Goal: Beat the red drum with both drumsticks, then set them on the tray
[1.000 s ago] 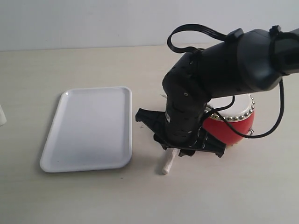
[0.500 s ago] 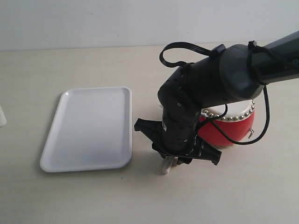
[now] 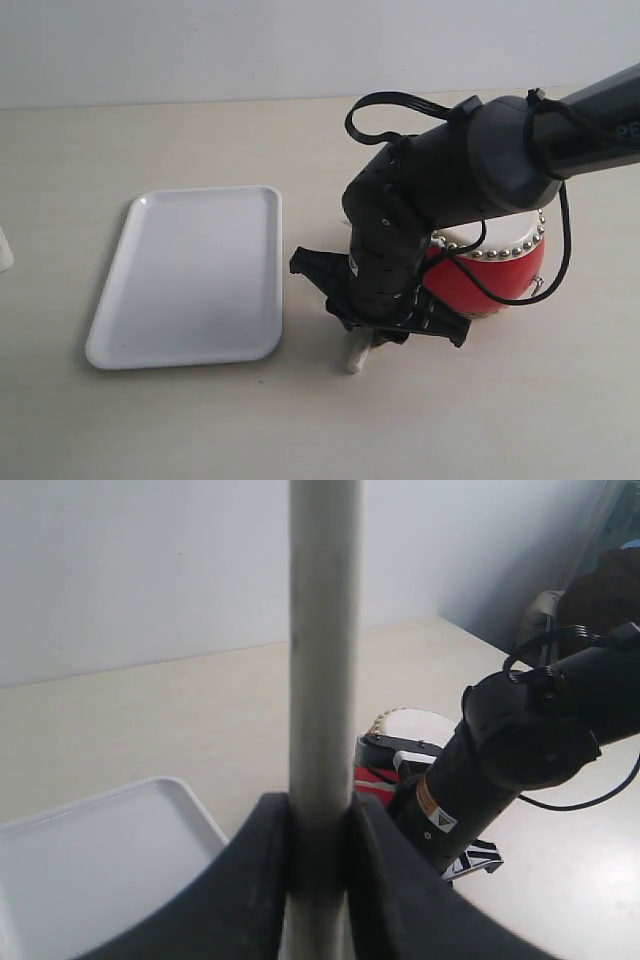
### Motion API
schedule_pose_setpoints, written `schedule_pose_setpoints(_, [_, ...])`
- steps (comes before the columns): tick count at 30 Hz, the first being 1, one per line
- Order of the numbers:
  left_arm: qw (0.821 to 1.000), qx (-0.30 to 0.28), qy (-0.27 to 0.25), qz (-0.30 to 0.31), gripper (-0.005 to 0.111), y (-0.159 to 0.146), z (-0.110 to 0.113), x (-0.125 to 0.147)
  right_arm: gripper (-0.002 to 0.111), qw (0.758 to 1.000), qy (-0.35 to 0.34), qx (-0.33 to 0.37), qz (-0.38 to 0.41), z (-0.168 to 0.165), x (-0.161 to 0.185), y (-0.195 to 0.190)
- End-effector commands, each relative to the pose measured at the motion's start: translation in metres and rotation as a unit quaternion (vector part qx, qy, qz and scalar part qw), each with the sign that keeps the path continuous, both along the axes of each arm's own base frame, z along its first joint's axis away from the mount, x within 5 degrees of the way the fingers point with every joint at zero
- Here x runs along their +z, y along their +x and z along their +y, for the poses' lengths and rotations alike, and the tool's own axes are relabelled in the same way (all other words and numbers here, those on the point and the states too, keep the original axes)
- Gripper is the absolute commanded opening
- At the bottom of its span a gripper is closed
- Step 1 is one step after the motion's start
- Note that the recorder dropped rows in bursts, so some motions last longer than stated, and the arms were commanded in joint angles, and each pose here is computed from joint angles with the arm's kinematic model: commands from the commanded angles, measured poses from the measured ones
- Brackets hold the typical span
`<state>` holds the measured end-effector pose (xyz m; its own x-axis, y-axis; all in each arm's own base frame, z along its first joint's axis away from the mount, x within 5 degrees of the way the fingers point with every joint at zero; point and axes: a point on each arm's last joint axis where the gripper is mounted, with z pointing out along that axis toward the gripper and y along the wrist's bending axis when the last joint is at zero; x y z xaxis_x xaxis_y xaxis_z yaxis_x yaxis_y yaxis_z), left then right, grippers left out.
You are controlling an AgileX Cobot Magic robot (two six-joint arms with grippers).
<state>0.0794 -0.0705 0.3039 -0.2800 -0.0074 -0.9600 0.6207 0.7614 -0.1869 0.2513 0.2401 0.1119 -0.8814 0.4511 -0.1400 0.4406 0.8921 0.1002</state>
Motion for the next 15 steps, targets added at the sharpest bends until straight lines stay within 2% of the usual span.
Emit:
schedule_pose_setpoints(1, [1.000,-0.002,-0.003,-0.004,0.000,-0.0010,0.0005,0.0007,0.036,1.000,-0.002,-0.002,0.005,-0.0007,-0.0056,0.0015])
schedule_pose_setpoints(11, [1.000,-0.002,-0.003,-0.004,0.000,-0.0010,0.0005,0.0007,0.002,0.999,-0.018,0.026,0.017,-0.0028,-0.0059,-0.0007])
schedule_pose_setpoints(15, [1.000,-0.002,-0.003,-0.004,0.000,-0.0010,0.0005,0.0007,0.000,0.999,-0.019,0.046,0.016,-0.0026,-0.0059,-0.0007])
